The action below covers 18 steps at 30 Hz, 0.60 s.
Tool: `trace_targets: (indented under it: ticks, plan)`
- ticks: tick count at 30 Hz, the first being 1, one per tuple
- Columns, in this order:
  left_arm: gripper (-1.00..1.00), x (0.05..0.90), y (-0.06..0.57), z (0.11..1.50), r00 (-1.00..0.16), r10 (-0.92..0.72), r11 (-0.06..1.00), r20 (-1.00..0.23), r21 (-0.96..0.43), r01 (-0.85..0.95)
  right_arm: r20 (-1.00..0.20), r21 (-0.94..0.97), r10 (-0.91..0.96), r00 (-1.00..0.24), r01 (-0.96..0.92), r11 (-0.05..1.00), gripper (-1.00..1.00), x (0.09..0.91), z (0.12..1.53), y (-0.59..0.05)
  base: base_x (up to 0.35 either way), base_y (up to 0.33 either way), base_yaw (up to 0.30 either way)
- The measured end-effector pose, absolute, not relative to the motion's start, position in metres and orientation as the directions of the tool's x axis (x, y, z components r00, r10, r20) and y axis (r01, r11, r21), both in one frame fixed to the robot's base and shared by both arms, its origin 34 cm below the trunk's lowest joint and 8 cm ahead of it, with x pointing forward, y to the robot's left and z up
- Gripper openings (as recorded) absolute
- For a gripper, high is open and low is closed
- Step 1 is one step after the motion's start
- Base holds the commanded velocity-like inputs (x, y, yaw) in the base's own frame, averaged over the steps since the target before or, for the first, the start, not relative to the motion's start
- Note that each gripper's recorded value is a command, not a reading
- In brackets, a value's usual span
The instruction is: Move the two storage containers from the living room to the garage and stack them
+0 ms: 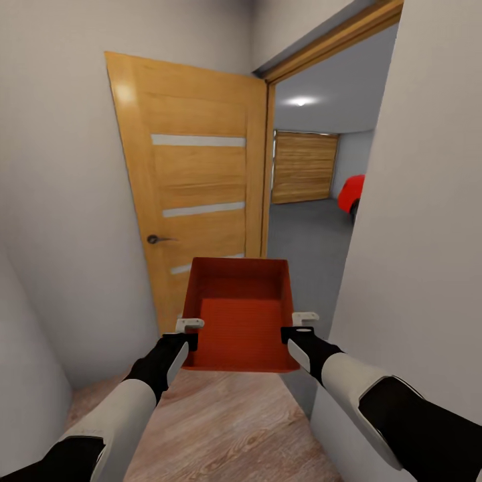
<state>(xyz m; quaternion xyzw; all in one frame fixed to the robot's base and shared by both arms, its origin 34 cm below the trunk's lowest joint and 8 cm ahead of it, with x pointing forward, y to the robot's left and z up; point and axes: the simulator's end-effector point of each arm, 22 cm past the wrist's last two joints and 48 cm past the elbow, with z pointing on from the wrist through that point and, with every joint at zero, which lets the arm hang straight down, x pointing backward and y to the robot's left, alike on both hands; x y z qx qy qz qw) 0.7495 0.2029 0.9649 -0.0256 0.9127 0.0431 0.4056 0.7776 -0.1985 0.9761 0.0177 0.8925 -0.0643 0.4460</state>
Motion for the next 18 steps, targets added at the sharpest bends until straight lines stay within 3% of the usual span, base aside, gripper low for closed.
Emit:
trace_targets:
  ticks: [8, 18]
  plan:
    - [-1.00, 0.7497, 0.2030, 0.9649, -0.669, -0.012, 0.995, -0.743, 0.057, -0.082, -0.799, -0.099, -0.026, -0.601, 0.089, 0.991, -1.00, 0.7779, 0.9764, -0.1985, 0.155, 0.242, -0.003]
    - [-1.00, 0.7500, 0.2029, 0.9649, -0.669, -0.012, 0.995, -0.744, 0.058, -0.081, -0.799, -0.099, -0.025, -0.600, 0.090, 0.991, -1.00, 0.7780, 0.9761, -0.1986, 0.015, 0.020, -0.189]
